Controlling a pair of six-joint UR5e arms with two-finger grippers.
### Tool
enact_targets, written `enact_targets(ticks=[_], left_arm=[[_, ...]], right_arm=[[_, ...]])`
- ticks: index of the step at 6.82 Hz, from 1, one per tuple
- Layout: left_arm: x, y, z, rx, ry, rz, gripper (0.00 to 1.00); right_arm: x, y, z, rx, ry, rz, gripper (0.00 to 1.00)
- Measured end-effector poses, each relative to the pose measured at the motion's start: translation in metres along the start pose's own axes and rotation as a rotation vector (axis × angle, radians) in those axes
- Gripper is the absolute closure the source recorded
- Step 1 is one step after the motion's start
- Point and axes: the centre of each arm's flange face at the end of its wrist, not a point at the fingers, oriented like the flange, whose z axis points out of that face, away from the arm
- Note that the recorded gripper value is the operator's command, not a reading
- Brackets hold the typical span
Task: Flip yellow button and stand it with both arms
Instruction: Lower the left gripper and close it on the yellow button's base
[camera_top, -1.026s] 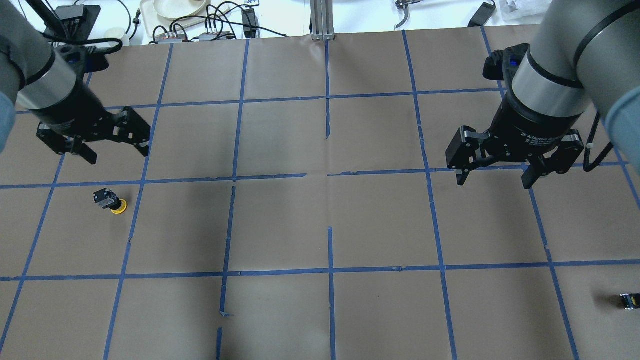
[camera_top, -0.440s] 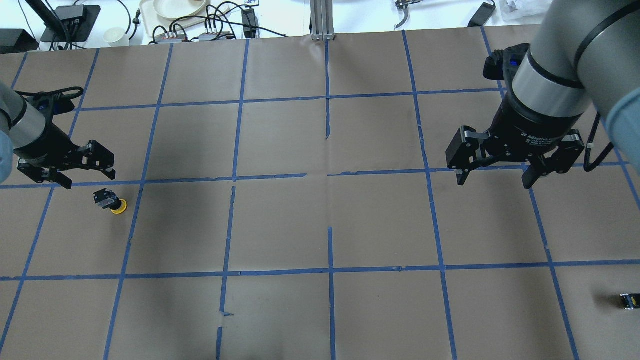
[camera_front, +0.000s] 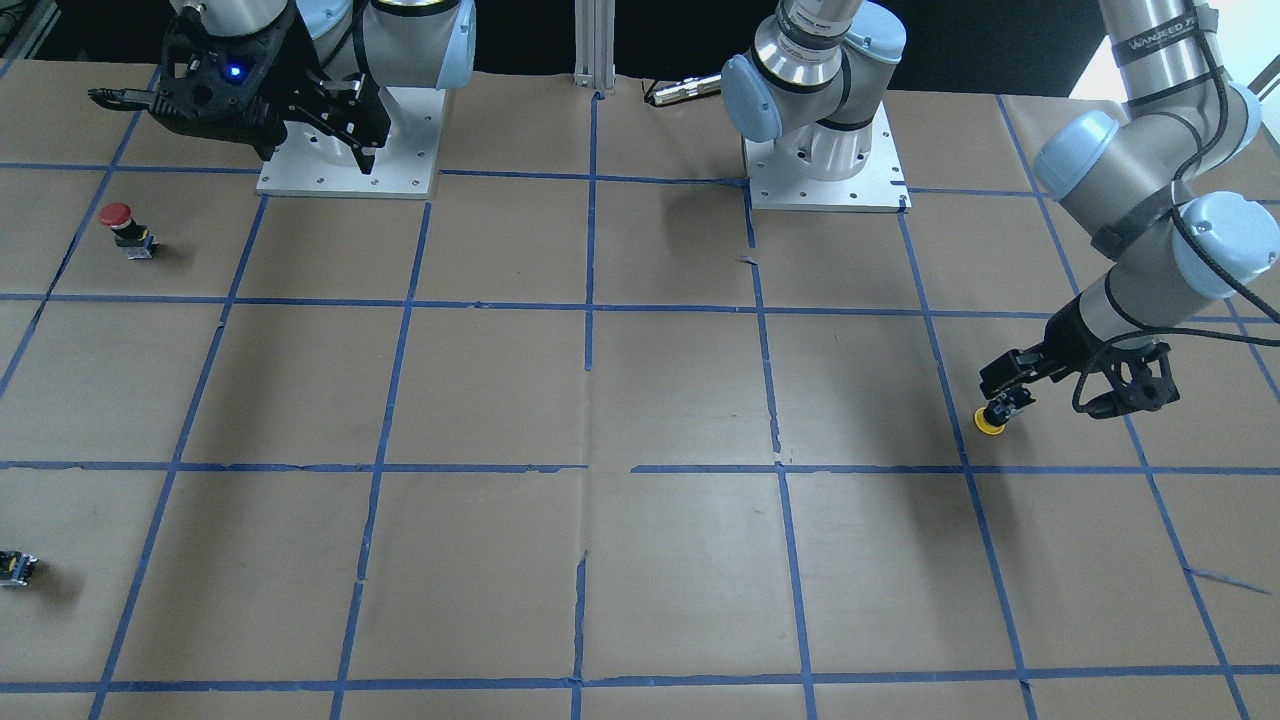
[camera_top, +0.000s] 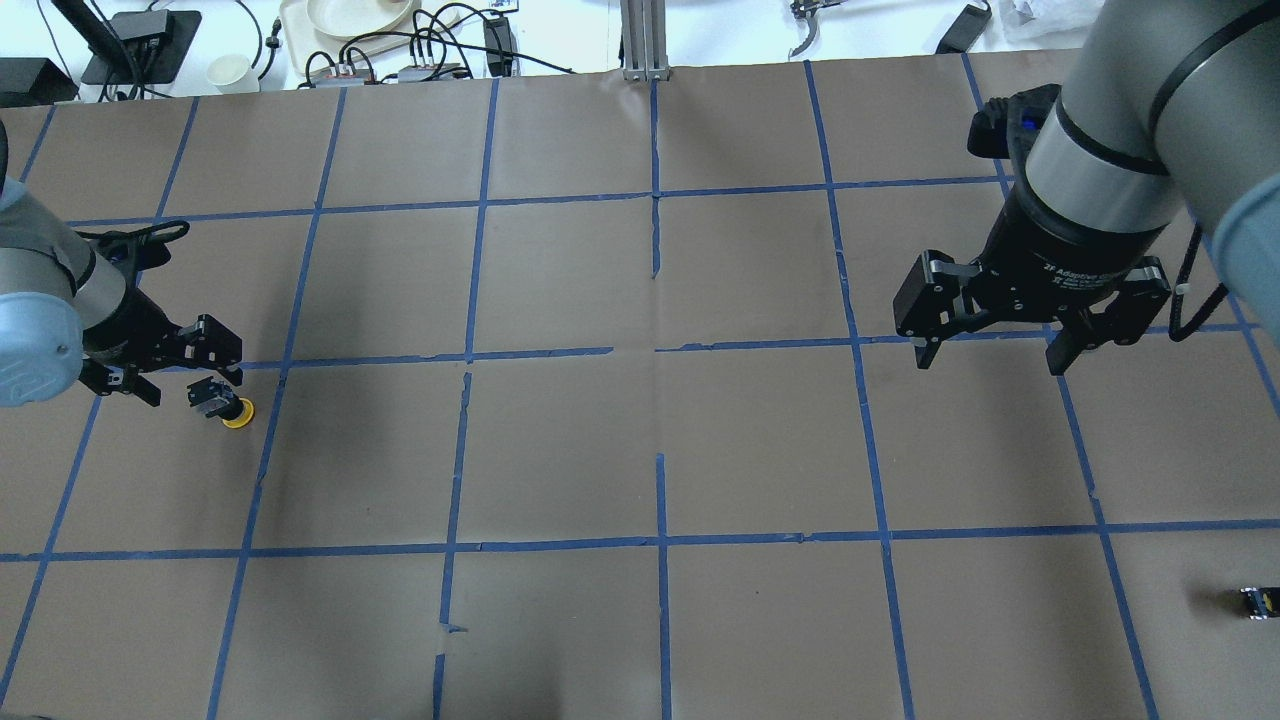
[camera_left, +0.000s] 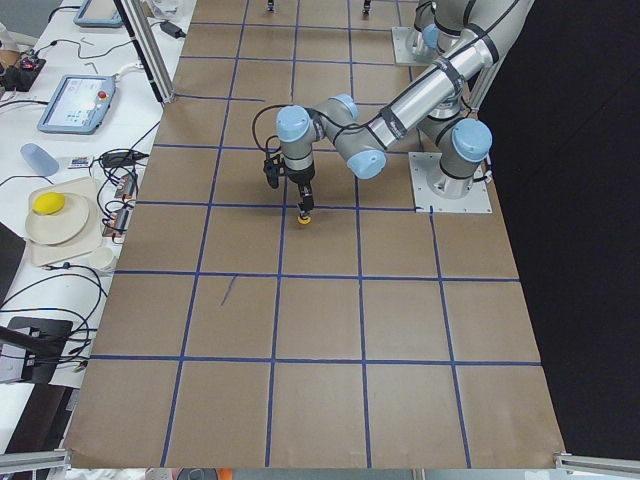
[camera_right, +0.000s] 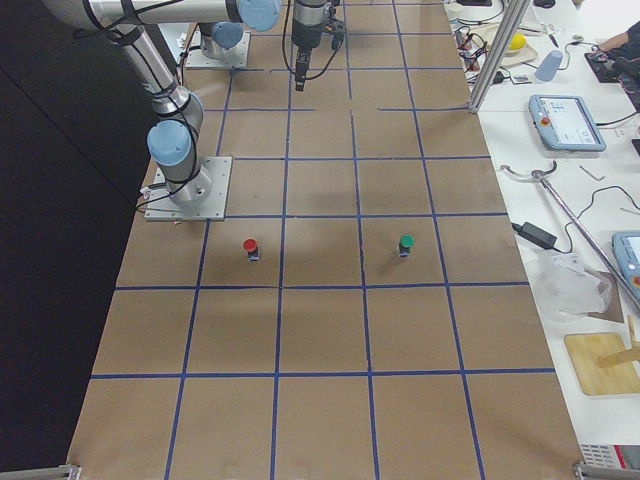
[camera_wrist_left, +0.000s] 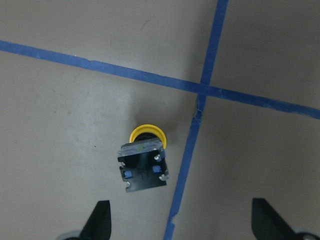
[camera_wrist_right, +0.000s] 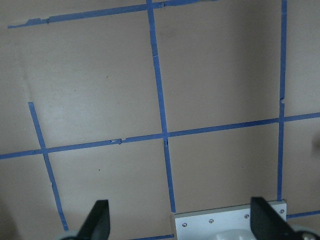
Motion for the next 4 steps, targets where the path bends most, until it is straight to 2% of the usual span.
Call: enact_targets(ticks=[2, 3, 4], left_arm=[[-0.011, -0.0005, 0.0139, -0.012, -0.005, -0.027, 0.29], [-0.0112, -0.0012, 0.0147, -0.011, -0.002, -0.036, 0.34], [-0.0096, -0.0017, 0.0144, -0.007, 0.009, -0.046, 0.34]], right_arm=[[-0.0002, 0.0004, 0.0002, -0.001, 0.0, -0.001, 0.0], [-0.0001, 0.0006, 0.0006, -0.003, 0.0, -0.001, 0.0], [0.0004, 0.0004, 0.001, -0.005, 0.004, -0.001, 0.0]])
